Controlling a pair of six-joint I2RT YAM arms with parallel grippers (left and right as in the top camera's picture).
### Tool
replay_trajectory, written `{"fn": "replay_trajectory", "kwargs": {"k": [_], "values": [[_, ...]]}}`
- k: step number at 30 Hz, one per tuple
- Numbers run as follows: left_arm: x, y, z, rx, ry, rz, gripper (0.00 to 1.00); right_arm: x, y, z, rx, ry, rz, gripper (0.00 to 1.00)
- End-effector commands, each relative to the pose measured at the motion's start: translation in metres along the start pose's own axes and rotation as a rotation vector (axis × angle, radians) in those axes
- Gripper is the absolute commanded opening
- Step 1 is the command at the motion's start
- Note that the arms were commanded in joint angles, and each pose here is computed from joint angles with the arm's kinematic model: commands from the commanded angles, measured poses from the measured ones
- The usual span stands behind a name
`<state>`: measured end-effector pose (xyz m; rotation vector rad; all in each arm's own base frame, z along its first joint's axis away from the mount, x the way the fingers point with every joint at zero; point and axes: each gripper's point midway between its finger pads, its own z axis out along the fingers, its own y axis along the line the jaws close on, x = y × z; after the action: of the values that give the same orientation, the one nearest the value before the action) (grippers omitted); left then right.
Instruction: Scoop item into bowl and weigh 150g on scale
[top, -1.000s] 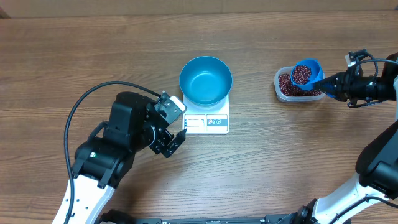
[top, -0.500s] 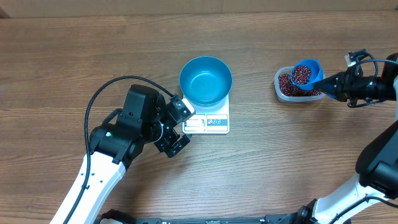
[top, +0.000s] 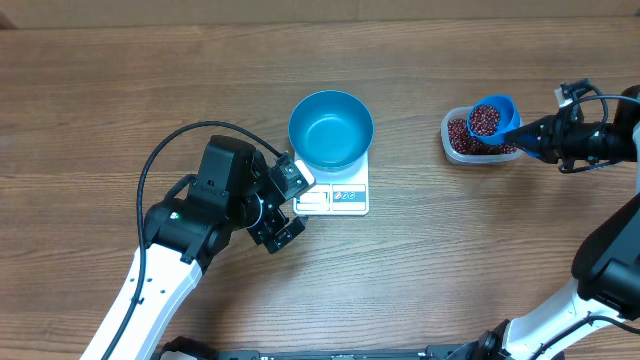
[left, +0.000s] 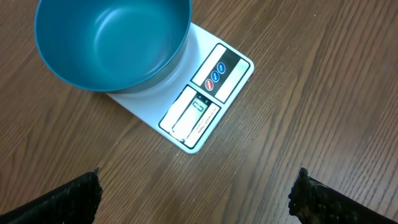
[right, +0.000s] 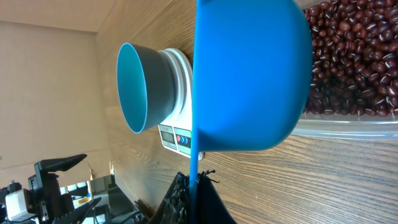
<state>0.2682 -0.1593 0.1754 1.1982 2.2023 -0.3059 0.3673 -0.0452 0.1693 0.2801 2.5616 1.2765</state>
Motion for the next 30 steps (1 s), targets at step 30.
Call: {"fn": "replay_trajectory", "kwargs": {"k": [30], "values": [[-0.0214, 0.0082, -0.0064, -0.022, -0.074, 0.054, 1.00, -0.0017, 0.0018, -0.0008, -0.015, -0.008, -0.007, 0.04]]}}
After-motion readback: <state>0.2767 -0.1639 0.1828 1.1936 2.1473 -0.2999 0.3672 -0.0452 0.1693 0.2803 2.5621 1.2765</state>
